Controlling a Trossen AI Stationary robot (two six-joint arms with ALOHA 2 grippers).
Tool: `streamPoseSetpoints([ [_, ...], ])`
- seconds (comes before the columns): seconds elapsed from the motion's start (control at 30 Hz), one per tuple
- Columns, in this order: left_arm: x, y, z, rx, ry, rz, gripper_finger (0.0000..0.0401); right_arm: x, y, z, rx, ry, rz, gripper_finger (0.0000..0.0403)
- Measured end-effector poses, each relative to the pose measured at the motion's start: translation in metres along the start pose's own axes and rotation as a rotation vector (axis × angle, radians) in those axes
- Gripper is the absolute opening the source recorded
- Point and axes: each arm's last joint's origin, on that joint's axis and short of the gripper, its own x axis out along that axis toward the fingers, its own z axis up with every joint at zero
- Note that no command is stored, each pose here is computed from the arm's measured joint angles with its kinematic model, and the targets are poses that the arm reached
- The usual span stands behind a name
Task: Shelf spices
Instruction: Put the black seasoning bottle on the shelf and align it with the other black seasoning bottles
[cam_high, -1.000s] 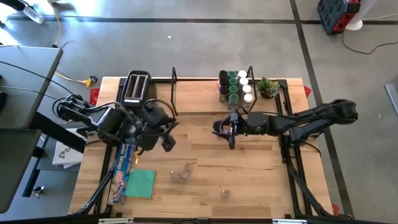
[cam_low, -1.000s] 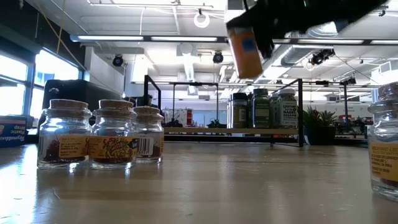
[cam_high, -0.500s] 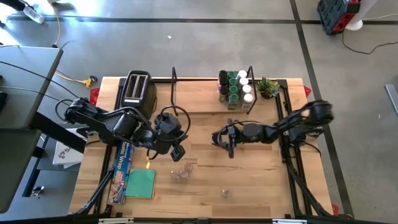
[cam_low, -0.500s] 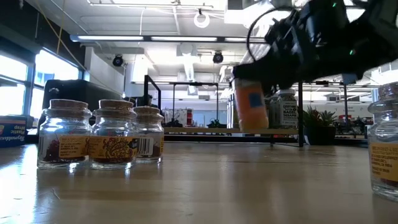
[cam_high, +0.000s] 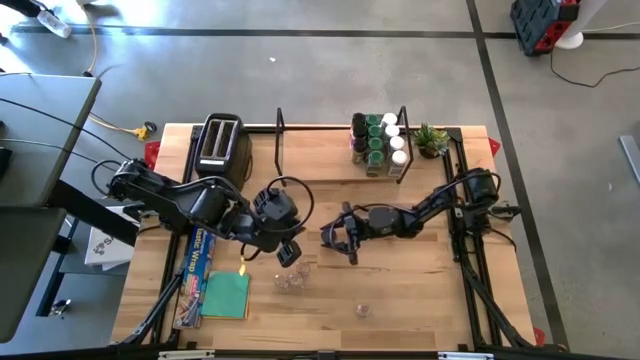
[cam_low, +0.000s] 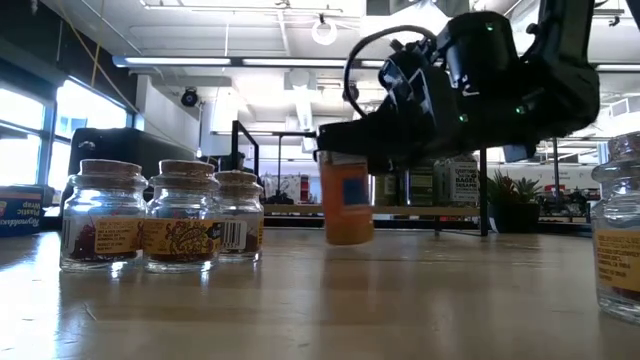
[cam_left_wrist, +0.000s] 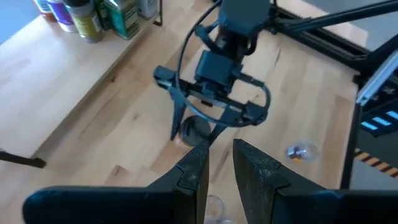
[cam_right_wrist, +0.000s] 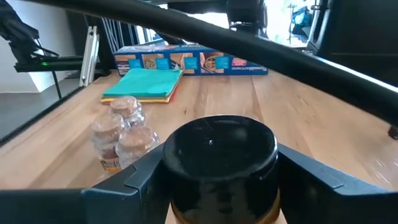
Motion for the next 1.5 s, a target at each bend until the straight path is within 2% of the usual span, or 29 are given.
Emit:
streamPoseSetpoints([
  [0.37,0.000,-0.002,0.003,-0.037,-0.017,-0.030,0.0070,0.010,0.001,0.020,-0.021,-0.046,0.013,0.0234],
  [0.6,0.000,-0.004,0.001,-0.036,0.022,-0.071,0.0070,0.016,-0.001,0.029,-0.020,0.114,0.004,0.0234],
  [0.67,0.000,-0.004,0.001,-0.036,0.026,-0.075,0.0070,0.018,0.000,0.032,-0.044,0.119,0.023,0.0234],
  [0.83,0.000,-0.004,0.001,-0.045,0.033,-0.081,0.0070,0.021,0.002,0.064,-0.060,0.107,0.069,0.0234],
  [0.97,0.000,-0.004,0.001,-0.054,0.033,-0.080,0.0070,0.022,0.003,0.085,-0.107,0.312,0.087,0.0234],
  [1.17,-0.001,-0.004,0.001,-0.058,0.033,-0.081,0.0070,0.023,0.000,0.132,-0.092,0.626,0.152,0.0234],
  [1.27,-0.001,-0.005,0.000,-0.056,0.035,-0.084,0.0070,0.023,-0.001,0.149,-0.113,0.686,0.160,0.0234],
  [1.33,-0.002,-0.006,-0.001,-0.053,0.035,-0.088,0.0070,0.023,-0.001,0.160,-0.137,0.674,0.167,0.0239],
  [1.5,-0.008,-0.008,-0.005,-0.076,0.044,-0.097,0.0070,0.030,-0.002,0.154,-0.125,0.720,0.166,0.0283],
])
